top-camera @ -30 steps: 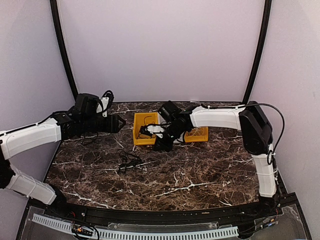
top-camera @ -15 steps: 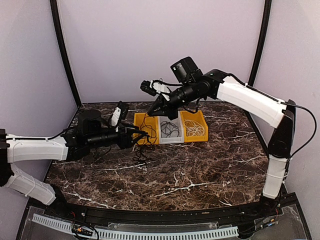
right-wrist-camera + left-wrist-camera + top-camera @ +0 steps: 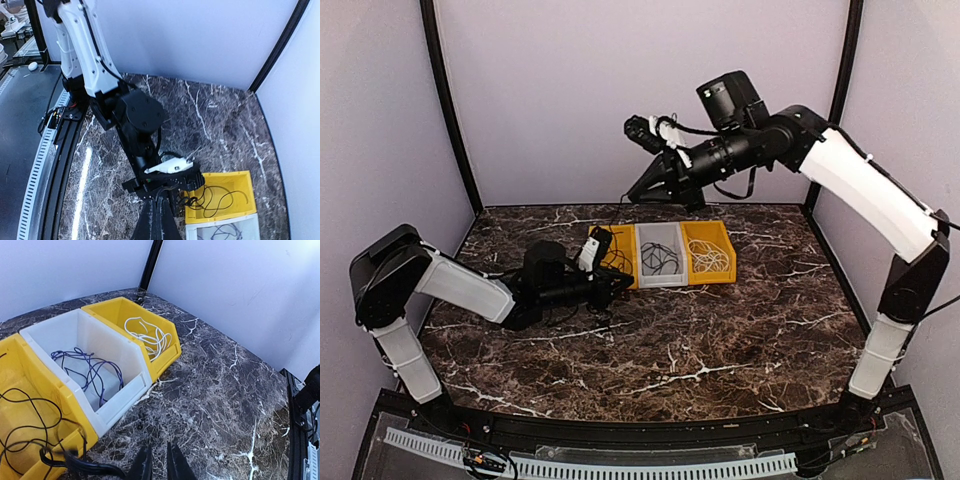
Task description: Untangle the cables
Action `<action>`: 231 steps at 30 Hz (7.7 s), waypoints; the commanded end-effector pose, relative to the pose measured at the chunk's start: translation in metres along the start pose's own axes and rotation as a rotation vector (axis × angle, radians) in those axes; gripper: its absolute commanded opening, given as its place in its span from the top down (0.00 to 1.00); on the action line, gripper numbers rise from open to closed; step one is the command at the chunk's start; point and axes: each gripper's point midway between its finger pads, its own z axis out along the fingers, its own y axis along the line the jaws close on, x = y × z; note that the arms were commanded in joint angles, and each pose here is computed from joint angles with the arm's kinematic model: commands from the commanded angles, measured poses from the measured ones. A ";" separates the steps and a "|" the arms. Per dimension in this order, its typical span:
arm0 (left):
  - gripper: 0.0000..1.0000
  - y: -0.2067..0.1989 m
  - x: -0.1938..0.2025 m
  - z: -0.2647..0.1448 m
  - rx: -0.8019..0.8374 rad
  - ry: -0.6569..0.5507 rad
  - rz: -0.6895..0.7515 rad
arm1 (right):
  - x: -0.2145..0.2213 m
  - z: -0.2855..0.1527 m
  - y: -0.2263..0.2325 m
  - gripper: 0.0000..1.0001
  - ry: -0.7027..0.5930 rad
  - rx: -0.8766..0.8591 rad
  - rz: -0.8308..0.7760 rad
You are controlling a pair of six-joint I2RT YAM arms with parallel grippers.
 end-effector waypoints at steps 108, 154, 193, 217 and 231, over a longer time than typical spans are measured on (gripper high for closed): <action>1.00 -0.018 0.093 -0.052 -0.269 0.251 -0.041 | 0.224 0.073 0.008 0.43 0.242 -0.034 0.225; 0.75 -0.005 0.114 -0.100 -0.362 0.280 -0.093 | -0.124 -0.146 -0.058 1.00 -0.457 0.205 -0.126; 0.58 0.026 0.078 -0.197 -0.552 -0.059 -0.371 | -0.098 -0.030 -0.187 1.00 -0.458 0.513 -0.203; 0.58 0.026 0.081 -0.188 -0.543 -0.055 -0.382 | -0.164 -0.055 -0.148 1.00 -0.593 0.526 -0.304; 0.58 0.026 0.083 -0.192 -0.542 -0.061 -0.384 | -0.114 -0.021 -0.182 1.00 -0.464 0.584 -0.258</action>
